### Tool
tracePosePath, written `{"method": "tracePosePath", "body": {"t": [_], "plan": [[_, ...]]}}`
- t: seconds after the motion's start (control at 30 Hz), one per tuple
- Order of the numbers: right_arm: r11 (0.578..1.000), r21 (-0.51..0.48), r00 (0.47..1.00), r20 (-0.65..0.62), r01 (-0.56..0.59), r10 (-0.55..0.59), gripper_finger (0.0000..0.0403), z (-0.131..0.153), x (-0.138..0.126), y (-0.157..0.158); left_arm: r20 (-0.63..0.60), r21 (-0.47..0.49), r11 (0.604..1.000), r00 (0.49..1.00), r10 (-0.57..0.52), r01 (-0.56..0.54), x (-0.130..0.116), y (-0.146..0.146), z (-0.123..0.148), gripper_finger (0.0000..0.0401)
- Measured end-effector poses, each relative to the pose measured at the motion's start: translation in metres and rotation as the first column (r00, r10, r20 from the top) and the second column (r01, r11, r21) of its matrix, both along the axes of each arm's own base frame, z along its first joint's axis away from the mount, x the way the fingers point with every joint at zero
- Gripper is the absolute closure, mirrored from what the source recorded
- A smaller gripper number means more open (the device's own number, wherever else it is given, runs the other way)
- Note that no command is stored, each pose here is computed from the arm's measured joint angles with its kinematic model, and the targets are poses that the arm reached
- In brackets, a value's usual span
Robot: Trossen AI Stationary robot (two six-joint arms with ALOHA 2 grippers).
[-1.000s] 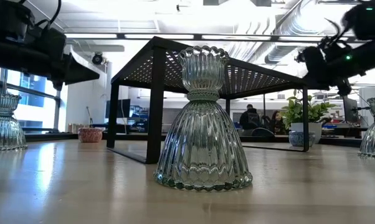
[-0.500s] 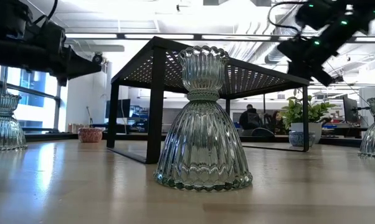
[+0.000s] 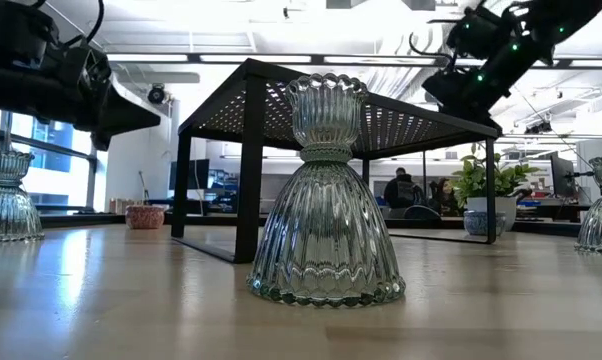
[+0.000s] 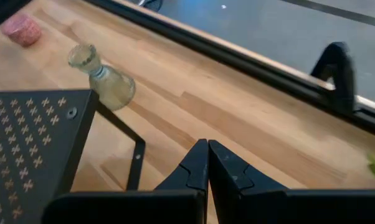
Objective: Pick & Place candle stick holders
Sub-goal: Put the blue scented candle on the shelf
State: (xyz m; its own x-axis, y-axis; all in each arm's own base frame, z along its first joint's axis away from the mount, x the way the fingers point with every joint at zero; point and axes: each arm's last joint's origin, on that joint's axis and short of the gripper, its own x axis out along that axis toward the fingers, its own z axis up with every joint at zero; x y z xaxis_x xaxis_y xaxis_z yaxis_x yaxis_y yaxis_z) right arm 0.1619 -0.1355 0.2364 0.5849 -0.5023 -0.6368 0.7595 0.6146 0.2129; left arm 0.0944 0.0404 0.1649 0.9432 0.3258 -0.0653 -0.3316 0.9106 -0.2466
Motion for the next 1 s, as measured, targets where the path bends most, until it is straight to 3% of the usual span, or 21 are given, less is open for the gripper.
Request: {"method": "tracePosePath", "body": {"t": [0.3, 0.4, 0.53, 0.67, 0.8, 1.0], "plan": [[0.999, 0.042, 1.000, -0.002, 0.016, -0.015, 0.0403, -0.008, -0.007, 0.000, -0.022, 0.029, 0.998, 0.998, 0.051, -0.051, -0.001, 0.001, -0.001, 0.0401], [0.995, 0.098, 0.999, -0.034, 0.014, -0.011, 0.0403, -0.009, -0.013, 0.006, -0.024, 0.040, 0.998, 0.998, 0.051, -0.050, -0.001, 0.001, -0.001, 0.0401], [0.977, 0.198, 0.992, -0.110, 0.084, -0.063, 0.0403, -0.015, -0.022, 0.014, -0.036, 0.108, 0.993, 0.998, 0.049, -0.045, -0.001, 0.001, 0.005, 0.0401], [0.962, 0.203, 0.974, -0.172, 0.182, -0.148, 0.0397, -0.019, -0.027, 0.015, -0.017, 0.185, 0.981, 0.998, 0.058, -0.054, -0.002, 0.001, 0.019, 0.0401], [0.952, 0.202, 0.955, -0.234, 0.232, -0.183, 0.0349, -0.022, -0.028, 0.021, -0.046, 0.214, 0.975, 0.996, 0.078, -0.066, 0.000, 0.003, 0.022, 0.0401], [0.915, 0.247, 0.932, -0.256, 0.319, -0.256, 0.0216, -0.027, -0.027, 0.022, -0.078, 0.193, 0.979, 0.994, 0.076, -0.060, 0.005, 0.005, 0.019, 0.0401]]}}
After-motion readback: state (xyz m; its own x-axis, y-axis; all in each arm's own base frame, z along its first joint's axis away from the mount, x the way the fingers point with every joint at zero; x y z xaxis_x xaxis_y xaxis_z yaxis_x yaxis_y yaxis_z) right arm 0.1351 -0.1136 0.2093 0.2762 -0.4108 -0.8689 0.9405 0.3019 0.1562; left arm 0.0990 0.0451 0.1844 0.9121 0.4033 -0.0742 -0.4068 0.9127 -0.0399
